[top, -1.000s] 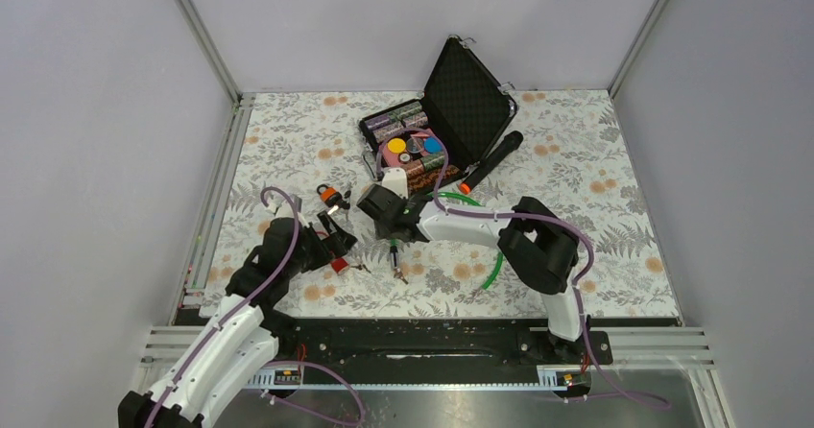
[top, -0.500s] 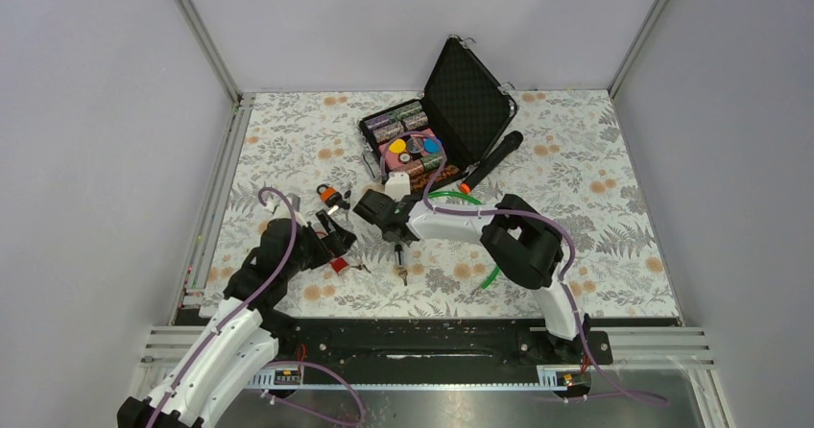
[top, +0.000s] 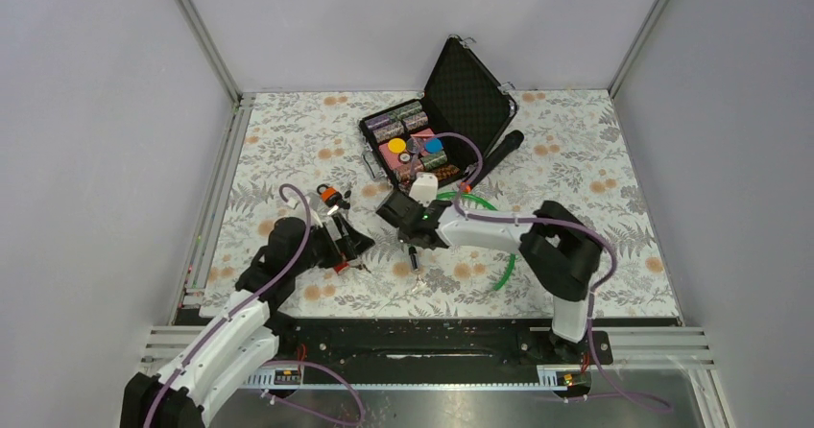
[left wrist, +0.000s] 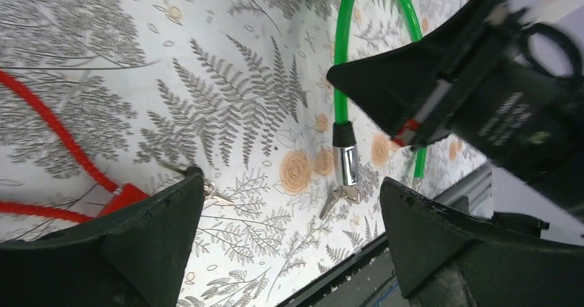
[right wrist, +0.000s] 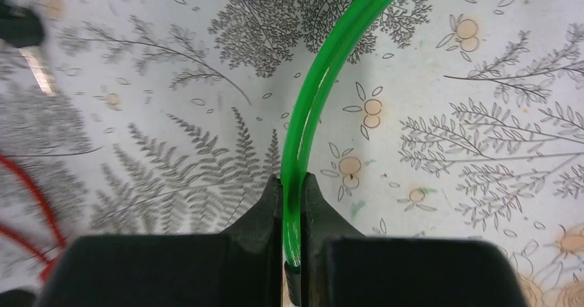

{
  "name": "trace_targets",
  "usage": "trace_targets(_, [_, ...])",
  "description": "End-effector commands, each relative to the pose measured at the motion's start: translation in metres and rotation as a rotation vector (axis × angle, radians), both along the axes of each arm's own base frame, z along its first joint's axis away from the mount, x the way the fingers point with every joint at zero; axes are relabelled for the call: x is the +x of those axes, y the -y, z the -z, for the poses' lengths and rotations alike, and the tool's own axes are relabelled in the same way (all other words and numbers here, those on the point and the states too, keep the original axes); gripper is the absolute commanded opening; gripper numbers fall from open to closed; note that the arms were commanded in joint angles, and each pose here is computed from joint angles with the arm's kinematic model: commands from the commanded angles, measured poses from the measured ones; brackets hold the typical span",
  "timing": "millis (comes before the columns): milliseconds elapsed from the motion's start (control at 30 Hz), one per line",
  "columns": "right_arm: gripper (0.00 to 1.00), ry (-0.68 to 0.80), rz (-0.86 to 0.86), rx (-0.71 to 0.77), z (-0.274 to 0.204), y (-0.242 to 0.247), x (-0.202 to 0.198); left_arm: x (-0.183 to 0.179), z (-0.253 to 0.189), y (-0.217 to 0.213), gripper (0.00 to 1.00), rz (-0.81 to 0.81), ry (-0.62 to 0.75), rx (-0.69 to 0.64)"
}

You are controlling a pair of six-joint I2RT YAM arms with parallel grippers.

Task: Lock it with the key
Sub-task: Pick up the lock from the center of the board.

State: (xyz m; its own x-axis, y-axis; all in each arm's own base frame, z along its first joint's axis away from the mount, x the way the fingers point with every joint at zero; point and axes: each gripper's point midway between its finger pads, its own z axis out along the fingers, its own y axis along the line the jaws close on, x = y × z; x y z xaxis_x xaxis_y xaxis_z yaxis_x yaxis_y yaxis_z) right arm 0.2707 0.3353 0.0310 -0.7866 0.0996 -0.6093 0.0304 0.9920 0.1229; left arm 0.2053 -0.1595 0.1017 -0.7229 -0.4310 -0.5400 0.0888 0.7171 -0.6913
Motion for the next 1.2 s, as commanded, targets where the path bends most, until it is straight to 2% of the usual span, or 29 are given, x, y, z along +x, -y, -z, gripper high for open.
trace_targets(0, [0.0,0.104,0.08,0.234,-0.065,-0.008,0.009,0.002,-0.031,0.033,0.97,0.149,0.124,-0.104])
trace_targets(167, [0.0,0.09,0.093,0.402,-0.083,-0.008,-0.007,0.005,-0.033,0.055,0.88,0.207,0.179,-0.082])
trace_targets(267, [0.0,0.081,0.08,0.465,-0.095,-0.009,-0.014,0.005,-0.038,0.07,0.86,0.245,0.214,-0.096])
trace_targets(400, [0.0,0.054,0.061,0.535,-0.103,-0.013,-0.023,0.006,-0.043,0.087,0.87,0.299,0.269,-0.075])
trace_targets(500, [0.0,0.035,0.044,0.587,-0.105,-0.018,-0.028,0.014,-0.035,0.091,0.89,0.287,0.26,-0.018])
trace_targets(667, [0.0,-0.02,0.028,0.629,-0.098,-0.023,-0.034,0.021,-0.028,0.101,0.86,0.287,0.232,-0.018])
trace_targets(733, [0.0,-0.014,0.025,0.658,-0.102,-0.027,-0.033,0.022,-0.028,0.106,0.8,0.293,0.226,-0.03])
trace_targets(1000, [0.01,-0.005,0.036,0.67,-0.103,-0.022,-0.029,0.015,-0.021,0.117,0.41,0.339,0.194,-0.057])
trace_targets(1067, [0.02,-0.006,0.036,0.668,-0.102,-0.021,-0.029,0.013,-0.024,0.119,0.26,0.354,0.198,-0.074])
trace_targets(1133, [0.04,-0.006,0.037,0.67,-0.101,-0.018,-0.028,0.013,-0.025,0.121,0.06,0.362,0.198,-0.074])
trace_targets(1167, [0.06,-0.006,0.037,0.671,-0.1,-0.017,-0.028,0.013,-0.025,0.122,0.0,0.367,0.199,-0.071])
